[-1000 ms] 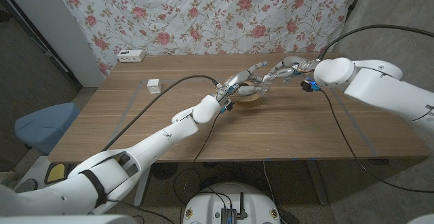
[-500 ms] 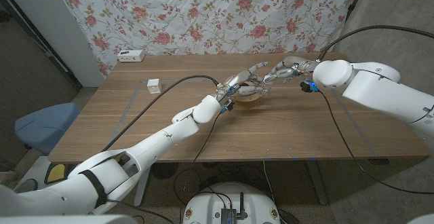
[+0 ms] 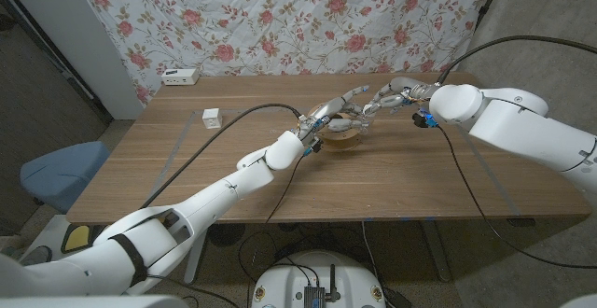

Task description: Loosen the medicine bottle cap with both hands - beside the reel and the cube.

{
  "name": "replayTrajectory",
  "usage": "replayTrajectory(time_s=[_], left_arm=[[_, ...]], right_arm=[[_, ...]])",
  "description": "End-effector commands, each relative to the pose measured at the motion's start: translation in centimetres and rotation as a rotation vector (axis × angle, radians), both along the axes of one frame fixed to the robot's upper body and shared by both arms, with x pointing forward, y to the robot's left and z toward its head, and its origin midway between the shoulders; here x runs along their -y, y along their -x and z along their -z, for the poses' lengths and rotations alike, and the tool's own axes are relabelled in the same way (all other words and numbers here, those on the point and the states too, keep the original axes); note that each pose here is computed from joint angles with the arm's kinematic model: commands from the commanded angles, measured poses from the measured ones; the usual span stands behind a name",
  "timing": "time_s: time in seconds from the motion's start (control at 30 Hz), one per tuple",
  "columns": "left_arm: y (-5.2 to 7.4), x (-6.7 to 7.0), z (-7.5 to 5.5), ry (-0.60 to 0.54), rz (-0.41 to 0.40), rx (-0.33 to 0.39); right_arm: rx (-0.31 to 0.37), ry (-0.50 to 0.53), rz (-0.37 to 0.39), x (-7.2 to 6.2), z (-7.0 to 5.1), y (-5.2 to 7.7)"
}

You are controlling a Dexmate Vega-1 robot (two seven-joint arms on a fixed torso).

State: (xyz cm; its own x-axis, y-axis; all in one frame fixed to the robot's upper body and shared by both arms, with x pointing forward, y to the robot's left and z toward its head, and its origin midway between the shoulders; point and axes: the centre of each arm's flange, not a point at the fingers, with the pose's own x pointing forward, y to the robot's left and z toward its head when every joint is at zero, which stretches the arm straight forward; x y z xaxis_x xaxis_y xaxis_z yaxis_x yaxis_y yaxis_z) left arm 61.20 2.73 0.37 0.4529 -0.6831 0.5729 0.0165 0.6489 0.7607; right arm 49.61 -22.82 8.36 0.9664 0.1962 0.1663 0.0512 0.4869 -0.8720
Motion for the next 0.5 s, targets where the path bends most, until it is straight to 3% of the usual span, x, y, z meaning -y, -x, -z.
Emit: replayTrajectory(time_s=[0.03,0.5], left_arm=[[-0.09,-0.15,0.06,0.0,-0.002,-0.004],[-0.2,-0.09,-0.03,-0.004,0.002,-0.004]], right_arm=[[0.011,-0.007,-0.007,-0.1,-0.02,-0.15],[0.012,-0.023,-0.028,0.05,-0.15,-0.15]])
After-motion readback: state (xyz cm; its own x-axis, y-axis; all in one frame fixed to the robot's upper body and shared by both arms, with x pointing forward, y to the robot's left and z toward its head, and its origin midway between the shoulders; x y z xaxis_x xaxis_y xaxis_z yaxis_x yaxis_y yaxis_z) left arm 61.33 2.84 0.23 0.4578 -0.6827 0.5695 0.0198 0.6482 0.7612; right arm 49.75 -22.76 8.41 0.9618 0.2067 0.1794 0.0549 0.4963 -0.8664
